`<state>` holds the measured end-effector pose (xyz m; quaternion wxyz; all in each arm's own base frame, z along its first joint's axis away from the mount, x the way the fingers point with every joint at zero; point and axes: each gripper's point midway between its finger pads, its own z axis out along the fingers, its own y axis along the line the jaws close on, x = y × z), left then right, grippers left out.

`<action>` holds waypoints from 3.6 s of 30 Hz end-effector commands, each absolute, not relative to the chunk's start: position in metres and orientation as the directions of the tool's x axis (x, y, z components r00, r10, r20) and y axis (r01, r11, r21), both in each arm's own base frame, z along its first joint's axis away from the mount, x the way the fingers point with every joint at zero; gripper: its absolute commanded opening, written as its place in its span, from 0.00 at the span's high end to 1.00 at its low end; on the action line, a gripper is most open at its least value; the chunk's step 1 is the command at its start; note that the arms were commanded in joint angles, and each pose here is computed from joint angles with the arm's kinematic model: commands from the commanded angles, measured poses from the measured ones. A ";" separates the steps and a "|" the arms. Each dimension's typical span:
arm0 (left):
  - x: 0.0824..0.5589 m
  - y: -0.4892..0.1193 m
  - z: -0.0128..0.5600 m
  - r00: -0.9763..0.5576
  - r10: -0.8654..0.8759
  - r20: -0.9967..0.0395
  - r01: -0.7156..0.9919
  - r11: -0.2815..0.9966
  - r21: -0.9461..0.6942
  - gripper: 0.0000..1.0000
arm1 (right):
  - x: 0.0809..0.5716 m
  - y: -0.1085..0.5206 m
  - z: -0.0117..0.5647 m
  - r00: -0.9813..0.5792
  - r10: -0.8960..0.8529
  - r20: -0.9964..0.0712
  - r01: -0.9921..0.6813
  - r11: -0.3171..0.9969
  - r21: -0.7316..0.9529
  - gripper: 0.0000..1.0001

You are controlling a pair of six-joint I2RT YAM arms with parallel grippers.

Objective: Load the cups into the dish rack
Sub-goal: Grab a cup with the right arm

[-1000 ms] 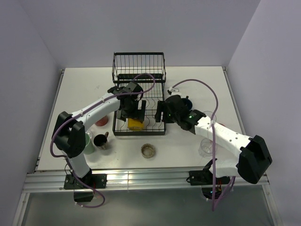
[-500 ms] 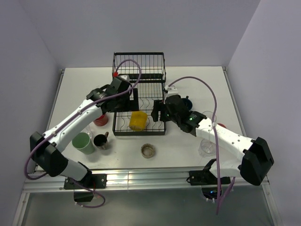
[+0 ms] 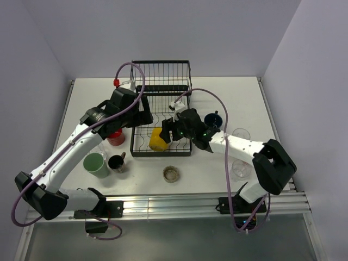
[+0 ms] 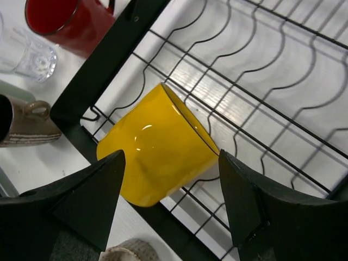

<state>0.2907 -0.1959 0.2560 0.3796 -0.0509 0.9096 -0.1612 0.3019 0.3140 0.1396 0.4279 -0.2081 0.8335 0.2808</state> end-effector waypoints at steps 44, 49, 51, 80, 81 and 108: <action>0.281 -0.174 0.251 -0.686 -0.239 -0.687 0.046 0.928 -0.370 0.01 | 0.262 0.341 0.147 -0.580 -0.220 -0.784 -0.792 0.377 0.480 0.39; 0.281 -0.175 0.249 -0.691 -0.236 -0.683 0.052 0.927 -0.373 0.01 | 0.266 0.347 0.131 -0.607 -0.274 -0.746 -0.786 0.346 0.513 0.37; 0.281 -0.175 0.249 -0.692 -0.234 -0.683 0.054 0.927 -0.372 0.01 | 0.269 0.348 0.124 -0.616 -0.283 -0.735 -0.780 0.353 0.517 0.37; 0.286 -0.177 0.244 -0.697 -0.243 -0.674 0.054 0.920 -0.387 0.01 | 0.260 0.354 0.169 -0.654 -0.210 -0.727 -0.757 0.179 0.629 1.00; 0.286 -0.176 0.245 -0.696 -0.243 -0.675 0.054 0.920 -0.388 0.01 | 0.260 0.355 0.178 -0.657 -0.192 -0.729 -0.753 0.174 0.634 1.00; 0.269 -0.191 0.265 -0.629 -0.300 -0.717 0.200 0.830 -0.521 0.01 | 0.262 0.356 0.277 -0.726 -0.011 -0.688 -0.678 0.182 0.712 1.00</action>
